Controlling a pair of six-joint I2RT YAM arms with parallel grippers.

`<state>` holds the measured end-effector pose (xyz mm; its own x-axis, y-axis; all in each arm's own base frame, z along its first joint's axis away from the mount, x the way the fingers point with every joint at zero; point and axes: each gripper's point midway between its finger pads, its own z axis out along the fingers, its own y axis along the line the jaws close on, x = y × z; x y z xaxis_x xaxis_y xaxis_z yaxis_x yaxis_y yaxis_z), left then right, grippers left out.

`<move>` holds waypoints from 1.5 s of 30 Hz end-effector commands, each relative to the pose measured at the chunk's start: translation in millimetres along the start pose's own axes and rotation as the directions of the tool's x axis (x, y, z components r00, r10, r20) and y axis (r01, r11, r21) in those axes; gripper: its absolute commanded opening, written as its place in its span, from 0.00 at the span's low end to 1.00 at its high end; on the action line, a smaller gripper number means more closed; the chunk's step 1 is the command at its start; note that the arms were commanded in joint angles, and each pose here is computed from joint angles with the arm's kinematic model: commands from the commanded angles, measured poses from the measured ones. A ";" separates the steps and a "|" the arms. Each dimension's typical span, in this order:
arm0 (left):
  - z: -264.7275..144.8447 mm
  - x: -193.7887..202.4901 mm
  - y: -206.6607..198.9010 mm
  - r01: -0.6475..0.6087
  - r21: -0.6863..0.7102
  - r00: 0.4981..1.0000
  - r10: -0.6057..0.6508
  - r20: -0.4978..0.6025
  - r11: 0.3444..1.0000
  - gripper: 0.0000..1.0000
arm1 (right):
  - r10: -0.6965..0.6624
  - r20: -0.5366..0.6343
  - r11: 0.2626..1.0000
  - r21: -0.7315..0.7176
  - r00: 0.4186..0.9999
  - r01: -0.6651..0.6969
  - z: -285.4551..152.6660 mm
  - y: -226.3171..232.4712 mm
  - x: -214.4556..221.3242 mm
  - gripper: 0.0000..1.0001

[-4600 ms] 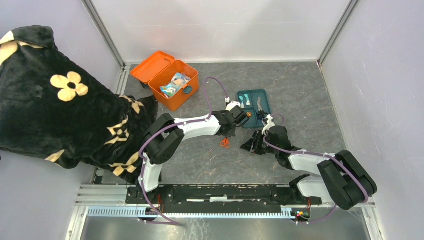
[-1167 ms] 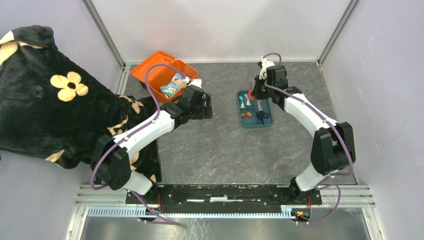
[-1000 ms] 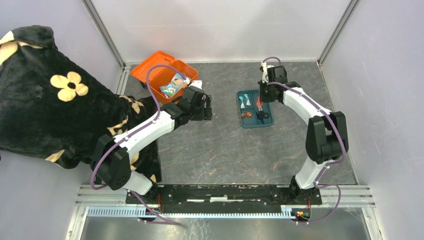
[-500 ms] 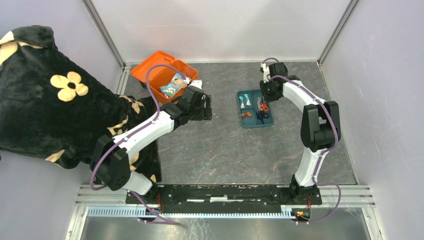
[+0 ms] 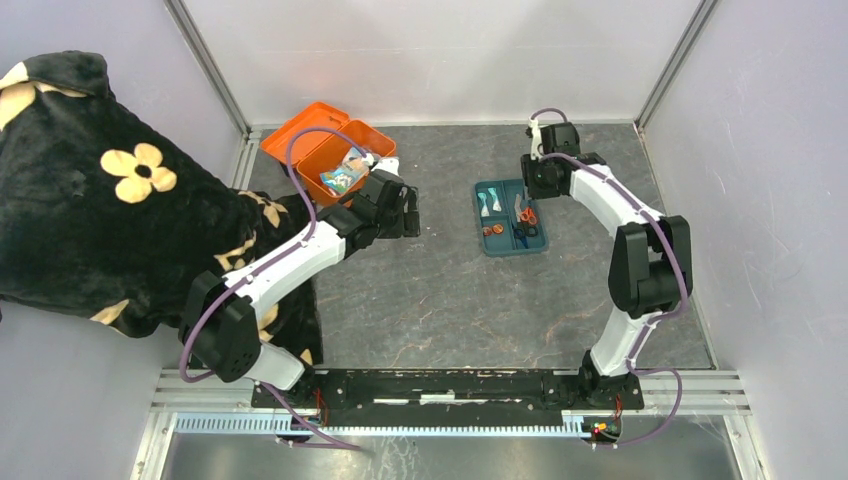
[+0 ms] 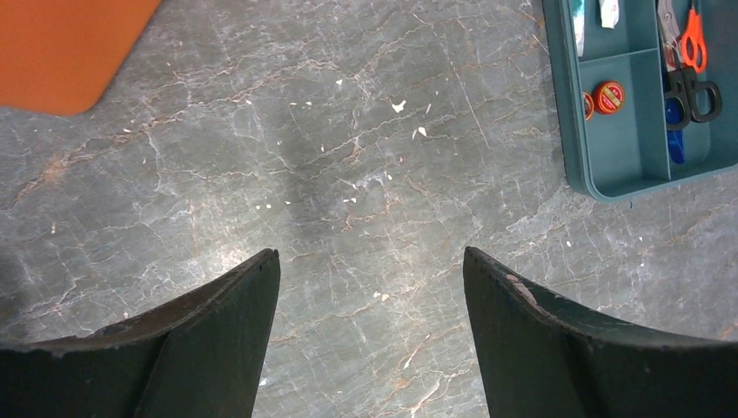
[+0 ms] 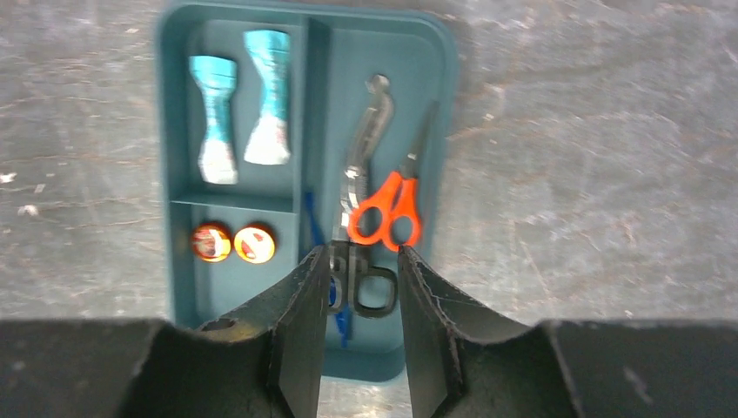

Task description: Organize the medicine kit

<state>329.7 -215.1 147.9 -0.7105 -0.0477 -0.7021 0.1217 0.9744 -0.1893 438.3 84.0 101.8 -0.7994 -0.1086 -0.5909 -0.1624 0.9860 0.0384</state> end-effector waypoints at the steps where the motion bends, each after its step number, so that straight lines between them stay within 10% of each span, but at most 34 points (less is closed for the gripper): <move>1: -9.9 -19.2 6.5 -0.028 -0.009 0.997 0.029 0.069 1.000 0.83 | 0.000 0.022 0.996 -0.088 1.000 0.002 1.0 37.2 -4.8 0.39; 27: -10.7 -30.7 16.1 -0.038 -0.031 0.993 0.041 0.108 0.999 0.84 | -0.061 -0.131 0.997 -0.051 0.989 0.054 63.2 51.0 46.5 0.22; 36: -30.7 -92.4 43.6 -0.090 -0.184 0.960 0.135 0.247 0.979 0.86 | -0.052 -0.093 0.998 -0.047 0.994 0.048 69.6 49.6 49.5 0.00; 45: -7.4 -153.8 83.6 -0.109 -0.285 0.940 0.193 0.282 0.952 0.93 | -0.033 -0.002 0.999 -0.042 0.999 0.033 30.6 45.7 57.8 0.00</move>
<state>411.0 -144.3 228.4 -0.5000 0.0201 -0.8658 0.0052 0.9998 0.0202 418.8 129.0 25.7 -0.8180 -0.1667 -0.5505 -0.2237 0.9739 0.0375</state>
